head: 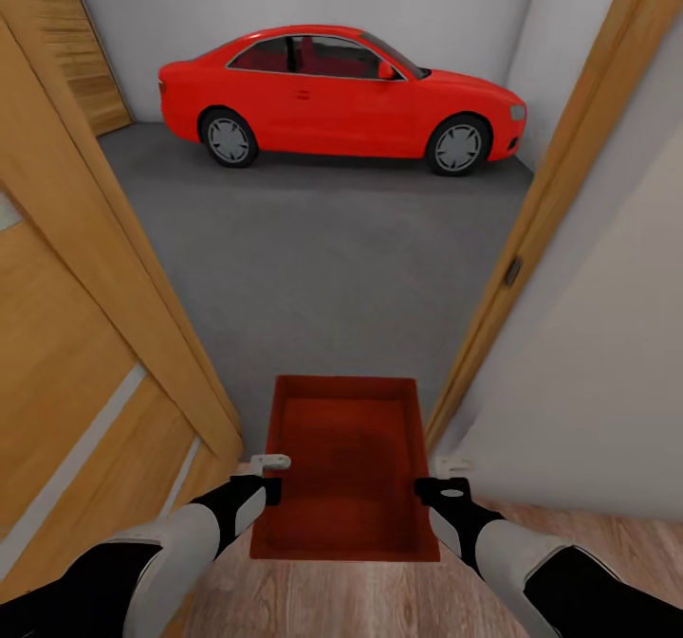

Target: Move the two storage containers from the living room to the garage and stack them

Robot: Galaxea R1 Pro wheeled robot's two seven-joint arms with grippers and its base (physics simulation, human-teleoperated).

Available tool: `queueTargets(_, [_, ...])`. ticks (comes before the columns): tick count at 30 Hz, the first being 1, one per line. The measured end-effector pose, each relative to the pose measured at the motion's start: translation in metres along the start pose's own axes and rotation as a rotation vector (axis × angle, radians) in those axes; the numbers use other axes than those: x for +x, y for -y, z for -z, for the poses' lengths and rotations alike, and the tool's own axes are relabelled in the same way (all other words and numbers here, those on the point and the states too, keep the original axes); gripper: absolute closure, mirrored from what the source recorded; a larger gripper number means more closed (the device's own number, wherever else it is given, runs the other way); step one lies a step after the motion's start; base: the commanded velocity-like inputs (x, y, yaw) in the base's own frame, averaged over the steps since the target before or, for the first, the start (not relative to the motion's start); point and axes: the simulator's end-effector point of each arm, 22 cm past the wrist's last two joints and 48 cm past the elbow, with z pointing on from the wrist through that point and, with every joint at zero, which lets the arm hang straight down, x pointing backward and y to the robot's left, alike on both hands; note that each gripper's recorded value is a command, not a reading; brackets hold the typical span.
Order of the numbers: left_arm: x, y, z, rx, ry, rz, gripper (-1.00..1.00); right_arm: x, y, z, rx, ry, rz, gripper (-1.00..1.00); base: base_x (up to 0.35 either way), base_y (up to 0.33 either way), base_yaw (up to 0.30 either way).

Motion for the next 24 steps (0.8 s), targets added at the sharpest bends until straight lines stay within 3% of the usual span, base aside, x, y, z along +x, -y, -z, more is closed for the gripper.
queueTargets(9, [-0.0001, 0.0001, -0.0002, 0.0, 0.0, 0.0, 1.0, 0.0, -0.0001, -0.0002, 0.0, 0.0, 0.0, 1.0, 0.083, 0.105, -0.005])
queueTargets(19, [0.0001, 0.0005, -0.0002, 0.002, -0.001, 0.002, 1.0, -0.001, -0.0011, 0.0005, 0.006, 0.002, 0.0, 1.0, 0.001, 0.001, -0.217])
queueTargets(24, [0.0004, 0.0002, -0.0003, 0.001, -0.001, 0.002, 1.0, -0.0007, -0.0002, 0.0002, 0.007, 0.001, 0.0, 1.0, 0.0, 0.009, -0.075])
